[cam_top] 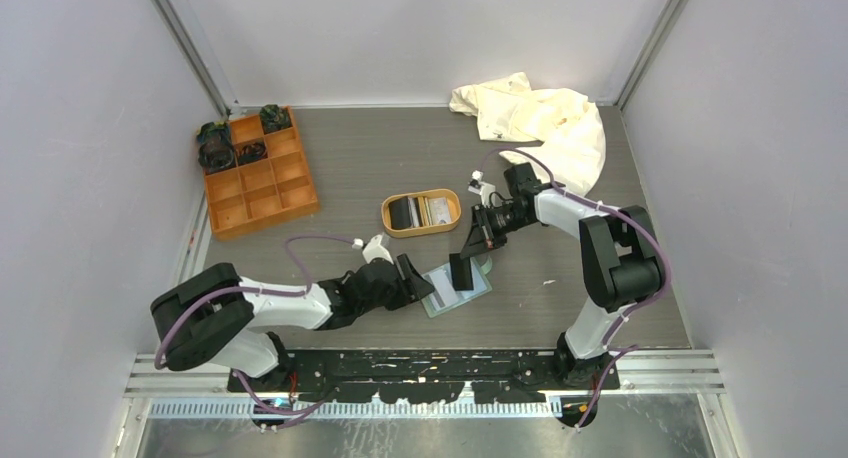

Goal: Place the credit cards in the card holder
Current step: Insert the credit card into the card holder.

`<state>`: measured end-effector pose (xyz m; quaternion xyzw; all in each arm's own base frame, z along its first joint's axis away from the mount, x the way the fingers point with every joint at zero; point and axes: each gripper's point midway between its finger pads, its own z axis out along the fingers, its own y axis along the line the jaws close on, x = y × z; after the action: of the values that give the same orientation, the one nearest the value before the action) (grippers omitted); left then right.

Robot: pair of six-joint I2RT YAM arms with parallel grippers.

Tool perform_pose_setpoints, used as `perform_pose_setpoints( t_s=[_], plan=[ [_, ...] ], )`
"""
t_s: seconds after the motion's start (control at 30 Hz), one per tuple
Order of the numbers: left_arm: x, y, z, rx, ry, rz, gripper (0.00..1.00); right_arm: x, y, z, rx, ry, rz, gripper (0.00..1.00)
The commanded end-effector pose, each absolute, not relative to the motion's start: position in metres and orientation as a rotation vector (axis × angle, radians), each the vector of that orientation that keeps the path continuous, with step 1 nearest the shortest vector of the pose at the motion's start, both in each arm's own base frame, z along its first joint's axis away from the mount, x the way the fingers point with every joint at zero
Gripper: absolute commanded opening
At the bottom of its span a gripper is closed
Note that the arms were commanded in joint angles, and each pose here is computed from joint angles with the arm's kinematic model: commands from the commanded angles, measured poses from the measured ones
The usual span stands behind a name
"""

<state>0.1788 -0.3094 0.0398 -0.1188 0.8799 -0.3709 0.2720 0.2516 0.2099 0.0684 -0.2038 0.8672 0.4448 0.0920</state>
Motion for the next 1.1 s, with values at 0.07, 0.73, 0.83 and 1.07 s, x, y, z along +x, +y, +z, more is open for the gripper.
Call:
perform_pose_setpoints(
  t_s=[0.07,0.73,0.83,1.07],
  plan=[
    [0.186,-0.292,0.019,-0.301,2.426,-0.767,0.56,0.259,0.219,0.085,-0.546,2.537,1.397,0.01],
    [0.181,-0.303,0.04,-0.159,2.473,-0.897,0.55,0.264,0.205,0.07,-0.293,2.589,1.302,0.01],
    [0.181,-0.307,0.031,-0.157,2.501,-0.886,0.55,0.26,0.209,0.069,-0.294,2.596,1.32,0.01],
    [0.186,-0.309,0.019,-0.127,2.551,-0.807,0.55,0.251,0.222,0.064,-0.28,2.614,1.394,0.01]
  ],
)
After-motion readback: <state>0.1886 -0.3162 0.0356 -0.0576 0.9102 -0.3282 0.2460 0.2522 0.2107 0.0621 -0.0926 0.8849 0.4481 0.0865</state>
